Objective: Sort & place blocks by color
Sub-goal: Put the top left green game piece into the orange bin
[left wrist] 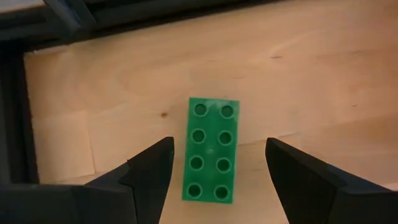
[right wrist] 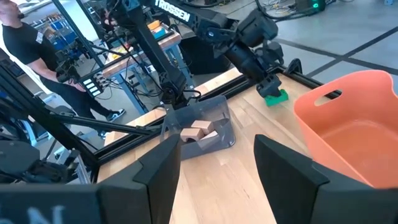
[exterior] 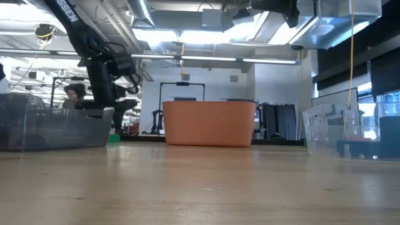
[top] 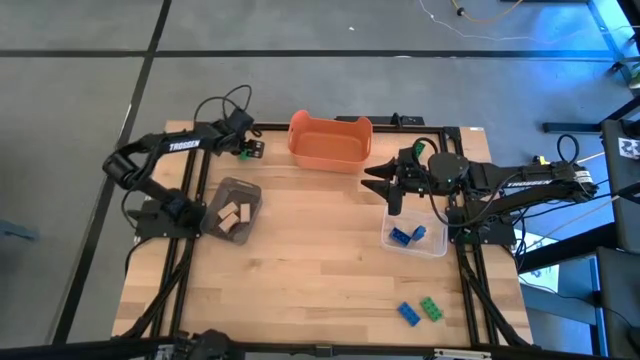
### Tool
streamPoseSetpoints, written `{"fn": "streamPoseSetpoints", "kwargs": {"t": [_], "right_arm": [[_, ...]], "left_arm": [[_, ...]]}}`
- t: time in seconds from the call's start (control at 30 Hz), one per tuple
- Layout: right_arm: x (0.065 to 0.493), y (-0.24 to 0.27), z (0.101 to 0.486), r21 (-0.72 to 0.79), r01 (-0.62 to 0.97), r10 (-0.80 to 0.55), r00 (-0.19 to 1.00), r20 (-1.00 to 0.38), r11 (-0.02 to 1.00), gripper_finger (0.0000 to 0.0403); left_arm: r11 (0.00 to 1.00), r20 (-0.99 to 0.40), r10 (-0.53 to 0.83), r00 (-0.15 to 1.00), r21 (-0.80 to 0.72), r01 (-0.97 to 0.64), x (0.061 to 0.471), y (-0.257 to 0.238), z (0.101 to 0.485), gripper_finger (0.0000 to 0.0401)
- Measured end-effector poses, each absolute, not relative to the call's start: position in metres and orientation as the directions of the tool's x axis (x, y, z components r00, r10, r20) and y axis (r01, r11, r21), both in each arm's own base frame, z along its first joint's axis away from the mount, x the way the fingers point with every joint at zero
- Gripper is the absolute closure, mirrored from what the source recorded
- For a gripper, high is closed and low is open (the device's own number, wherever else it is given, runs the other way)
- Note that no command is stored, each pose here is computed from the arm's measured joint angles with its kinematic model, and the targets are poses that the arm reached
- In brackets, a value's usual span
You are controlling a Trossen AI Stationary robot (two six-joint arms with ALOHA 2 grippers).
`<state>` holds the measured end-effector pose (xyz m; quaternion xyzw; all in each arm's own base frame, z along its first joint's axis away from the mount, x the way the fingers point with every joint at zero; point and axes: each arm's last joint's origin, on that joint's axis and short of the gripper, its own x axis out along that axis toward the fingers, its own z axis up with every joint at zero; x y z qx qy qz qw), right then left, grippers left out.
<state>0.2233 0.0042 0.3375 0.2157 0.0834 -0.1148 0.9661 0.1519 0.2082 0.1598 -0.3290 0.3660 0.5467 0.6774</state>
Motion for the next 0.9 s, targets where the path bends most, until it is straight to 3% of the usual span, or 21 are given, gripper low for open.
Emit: {"fn": "streamPoseSetpoints", "kwargs": {"t": [0.23, 0.43, 0.57, 0.7, 0.9], "right_arm": [[0.223, 0.004, 0.337, 0.399, 0.258, -0.186, 0.96, -0.21, 0.88, 0.0198], [0.223, 0.004, 0.337, 0.423, 0.261, -0.186, 0.96, -0.21, 0.868, 0.0199], [0.223, 0.004, 0.337, 0.421, 0.26, -0.186, 0.96, -0.21, 0.869, 0.0198], [0.223, 0.004, 0.337, 0.42, 0.26, -0.186, 0.96, -0.21, 0.869, 0.0199], [0.223, 0.004, 0.337, 0.418, 0.26, -0.186, 0.96, -0.211, 0.87, 0.0199]], "left_arm": [[0.18, -0.883, 0.458, 0.099, -0.017, -0.984, 0.155, 0.213, 0.141, 0.0155], [0.243, -0.897, 0.431, 0.102, 0.006, -0.97, 0.159, 0.209, 0.137, 0.0157], [0.271, -0.907, 0.408, 0.104, 0.012, -0.963, 0.158, 0.208, 0.136, 0.0193], [0.302, -0.918, 0.377, 0.121, -0.001, -0.953, 0.161, 0.203, 0.136, 0.0268], [0.425, -0.895, 0.321, 0.31, -0.156, -0.892, 0.174, 0.182, 0.16, 0.0276]]}}
